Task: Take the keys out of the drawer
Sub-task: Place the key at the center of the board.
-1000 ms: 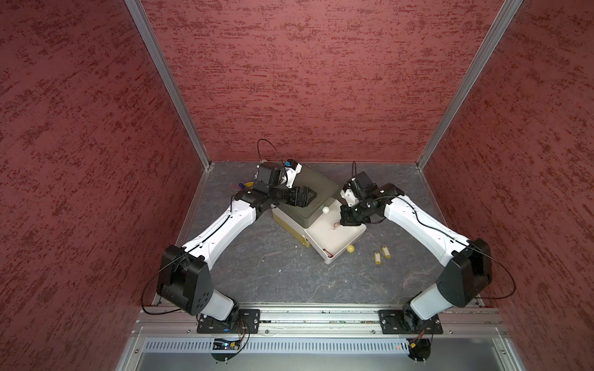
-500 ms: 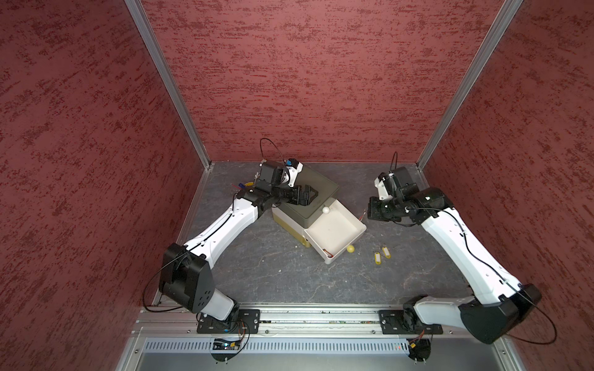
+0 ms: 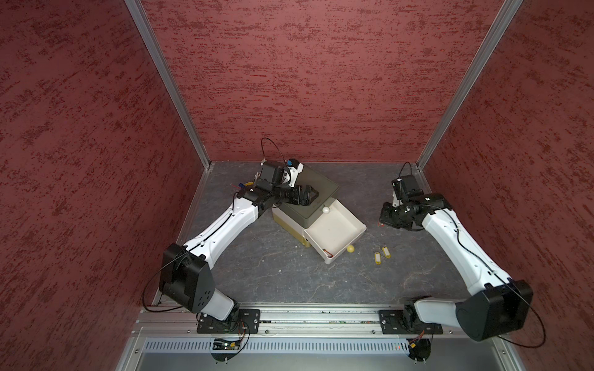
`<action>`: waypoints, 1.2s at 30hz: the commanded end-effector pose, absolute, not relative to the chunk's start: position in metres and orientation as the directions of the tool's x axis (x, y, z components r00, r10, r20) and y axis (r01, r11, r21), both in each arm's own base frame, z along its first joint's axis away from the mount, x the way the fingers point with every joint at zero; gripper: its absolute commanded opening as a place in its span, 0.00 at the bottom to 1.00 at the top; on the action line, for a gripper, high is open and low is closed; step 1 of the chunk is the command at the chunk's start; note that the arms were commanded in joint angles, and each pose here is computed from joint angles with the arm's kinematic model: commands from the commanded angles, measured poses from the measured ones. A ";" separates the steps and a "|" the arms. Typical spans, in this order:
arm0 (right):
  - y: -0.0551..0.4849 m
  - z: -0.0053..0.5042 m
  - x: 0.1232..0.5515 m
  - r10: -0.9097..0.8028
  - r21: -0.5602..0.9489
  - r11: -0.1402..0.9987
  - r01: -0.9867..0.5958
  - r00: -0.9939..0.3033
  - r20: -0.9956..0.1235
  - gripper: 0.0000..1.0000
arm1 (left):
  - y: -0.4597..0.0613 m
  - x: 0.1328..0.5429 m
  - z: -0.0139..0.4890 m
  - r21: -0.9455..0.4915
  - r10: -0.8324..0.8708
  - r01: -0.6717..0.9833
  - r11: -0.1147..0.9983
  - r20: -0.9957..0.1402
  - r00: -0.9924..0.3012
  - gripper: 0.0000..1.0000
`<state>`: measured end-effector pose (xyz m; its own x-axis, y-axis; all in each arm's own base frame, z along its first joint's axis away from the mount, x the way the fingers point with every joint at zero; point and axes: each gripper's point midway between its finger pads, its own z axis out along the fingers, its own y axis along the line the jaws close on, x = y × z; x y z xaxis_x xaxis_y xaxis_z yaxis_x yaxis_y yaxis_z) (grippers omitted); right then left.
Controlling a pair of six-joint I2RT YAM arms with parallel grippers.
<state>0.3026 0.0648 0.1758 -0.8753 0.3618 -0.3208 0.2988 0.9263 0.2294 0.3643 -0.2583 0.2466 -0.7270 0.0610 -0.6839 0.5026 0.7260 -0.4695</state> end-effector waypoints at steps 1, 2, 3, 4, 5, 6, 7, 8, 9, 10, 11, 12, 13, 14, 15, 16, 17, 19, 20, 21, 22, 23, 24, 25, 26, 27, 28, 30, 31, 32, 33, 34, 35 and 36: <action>0.069 0.163 0.331 0.400 0.289 0.906 0.311 -0.851 -0.339 0.00 | -0.249 0.339 0.199 -0.502 0.101 0.392 0.771 -0.511 -0.854 1.00; 0.069 0.157 0.335 0.408 0.294 0.901 0.319 -0.852 -0.328 0.00 | -0.249 0.338 0.199 -0.502 0.101 0.392 0.771 -0.512 -0.853 1.00; 0.069 0.151 0.340 0.417 0.303 0.896 0.326 -0.851 -0.318 0.00 | -0.249 0.338 0.199 -0.501 0.100 0.391 0.772 -0.512 -0.853 1.00; 0.069 0.141 0.344 0.422 0.303 0.892 0.335 -0.857 -0.296 0.00 | -0.247 0.337 0.200 -0.500 0.100 0.391 0.773 -0.513 -0.853 1.00; 0.070 0.134 0.347 0.425 0.304 0.890 0.340 -0.861 -0.280 0.00 | -0.247 0.337 0.200 -0.498 0.101 0.392 0.774 -0.513 -0.852 1.00; 0.070 0.127 0.350 0.428 0.307 0.887 0.345 -0.864 -0.266 0.00 | -0.246 0.337 0.200 -0.495 0.101 0.390 0.776 -0.513 -0.852 1.00; 0.071 0.121 0.353 0.431 0.312 0.884 0.348 -0.865 -0.256 0.00 | -0.245 0.336 0.201 -0.495 0.101 0.390 0.777 -0.513 -0.852 1.00; 0.072 0.117 0.355 0.431 0.314 0.883 0.348 -0.868 -0.248 0.00 | -0.245 0.335 0.201 -0.494 0.103 0.392 0.776 -0.513 -0.852 1.00; 0.072 0.112 0.358 0.432 0.316 0.882 0.350 -0.869 -0.242 0.00 | -0.245 0.335 0.202 -0.494 0.102 0.393 0.775 -0.516 -0.850 1.00; 0.072 0.107 0.360 0.433 0.316 0.881 0.353 -0.871 -0.234 0.00 | -0.245 0.335 0.200 -0.494 0.102 0.391 0.776 -0.513 -0.852 1.00; 0.072 0.103 0.362 0.435 0.320 0.878 0.355 -0.872 -0.226 0.00 | -0.245 0.335 0.201 -0.494 0.103 0.392 0.776 -0.514 -0.852 1.00; 0.072 0.098 0.364 0.438 0.323 0.876 0.359 -0.873 -0.215 0.00 | -0.245 0.334 0.201 -0.494 0.103 0.391 0.777 -0.512 -0.853 1.00; 0.072 0.093 0.365 0.442 0.325 0.872 0.366 -0.874 -0.203 0.00 | -0.245 0.334 0.201 -0.494 0.103 0.392 0.776 -0.513 -0.852 1.00; 0.072 0.090 0.367 0.444 0.326 0.871 0.369 -0.874 -0.197 0.00 | -0.245 0.334 0.201 -0.494 0.103 0.391 0.777 -0.512 -0.853 1.00; 0.071 0.085 0.368 0.446 0.323 0.870 0.374 -0.875 -0.189 0.00 | -0.245 0.335 0.201 -0.494 0.103 0.390 0.777 -0.512 -0.853 1.00; 0.070 0.081 0.368 0.447 0.319 0.870 0.377 -0.876 -0.184 0.00 | -0.244 0.334 0.201 -0.493 0.102 0.389 0.778 -0.512 -0.853 1.00; 0.069 0.078 0.368 0.447 0.316 0.869 0.380 -0.877 -0.177 0.00 | -0.245 0.335 0.202 -0.492 0.103 0.391 0.778 -0.514 -0.851 1.00; 0.066 0.072 0.368 0.455 0.310 0.866 0.393 -0.875 -0.163 0.00 | -0.244 0.335 0.201 -0.490 0.103 0.389 0.780 -0.512 -0.853 1.00; 0.066 0.069 0.368 0.456 0.310 0.865 0.395 -0.876 -0.158 0.00 | -0.244 0.335 0.201 -0.489 0.104 0.389 0.780 -0.512 -0.853 1.00; 0.066 0.066 0.366 0.457 0.308 0.864 0.398 -0.877 -0.150 0.00 | -0.244 0.335 0.201 -0.489 0.104 0.388 0.781 -0.511 -0.853 1.00; 0.065 0.063 0.365 0.459 0.305 0.863 0.402 -0.877 -0.142 0.00 | -0.244 0.335 0.201 -0.488 0.104 0.387 0.782 -0.510 -0.854 1.00; 0.064 0.060 0.362 0.460 0.300 0.863 0.407 -0.878 -0.131 0.00 | -0.244 0.334 0.200 -0.490 0.104 0.386 0.782 -0.507 -0.855 1.00; 0.063 0.057 0.360 0.461 0.292 0.863 0.412 -0.879 -0.123 0.00 | -0.243 0.334 0.201 -0.489 0.103 0.384 0.783 -0.508 -0.855 1.00; 0.062 0.054 0.357 0.464 0.287 0.862 0.418 -0.878 -0.117 0.00 | -0.243 0.333 0.200 -0.489 0.104 0.383 0.784 -0.505 -0.857 1.00; 0.061 0.053 0.355 0.466 0.283 0.862 0.421 -0.877 -0.114 0.00 | -0.243 0.333 0.199 -0.487 0.105 0.384 0.784 -0.506 -0.856 1.00; 0.060 0.051 0.353 0.469 0.280 0.861 0.425 -0.876 -0.111 0.00 | -0.242 0.333 0.199 -0.487 0.106 0.384 0.785 -0.504 -0.857 1.00; 0.058 0.049 0.350 0.472 0.275 0.860 0.430 -0.875 -0.107 0.00 | -0.242 0.332 0.199 -0.486 0.107 0.383 0.786 -0.503 -0.858 1.00; 0.058 0.046 0.347 0.471 0.270 0.860 0.432 -0.877 -0.096 0.00 | -0.242 0.332 0.198 -0.486 0.107 0.381 0.787 -0.500 -0.859 1.00; 0.058 0.045 0.346 0.469 0.268 0.861 0.432 -0.878 -0.092 0.00 | -0.241 0.331 0.198 -0.485 0.106 0.380 0.788 -0.502 -0.859 1.00; 0.057 0.045 0.345 0.471 0.265 0.861 0.434 -0.877 -0.091 0.00 | -0.241 0.330 0.197 -0.486 0.106 0.379 0.788 -0.499 -0.860 1.00; 0.056 0.045 0.344 0.471 0.263 0.861 0.436 -0.877 -0.090 0.04 | -0.241 0.330 0.197 -0.487 0.104 0.377 0.788 -0.499 -0.860 1.00; 0.055 0.045 0.344 0.471 0.262 0.861 0.435 -0.878 -0.091 0.09 | -0.241 0.329 0.197 -0.487 0.104 0.377 0.788 -0.499 -0.861 1.00; 0.054 0.046 0.344 0.473 0.262 0.861 0.437 -0.876 -0.092 0.15 | -0.241 0.329 0.197 -0.486 0.104 0.377 0.788 -0.499 -0.861 1.00; 0.054 0.048 0.344 0.473 0.262 0.861 0.437 -0.876 -0.092 0.19 | -0.240 0.329 0.197 -0.485 0.104 0.377 0.789 -0.500 -0.860 1.00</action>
<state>0.3423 0.0579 0.0458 -0.8830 0.4614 -0.0860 0.4274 0.8662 0.2588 0.3558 -0.2547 0.2469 -0.7400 0.0685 -0.6691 0.4942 0.7303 -0.4717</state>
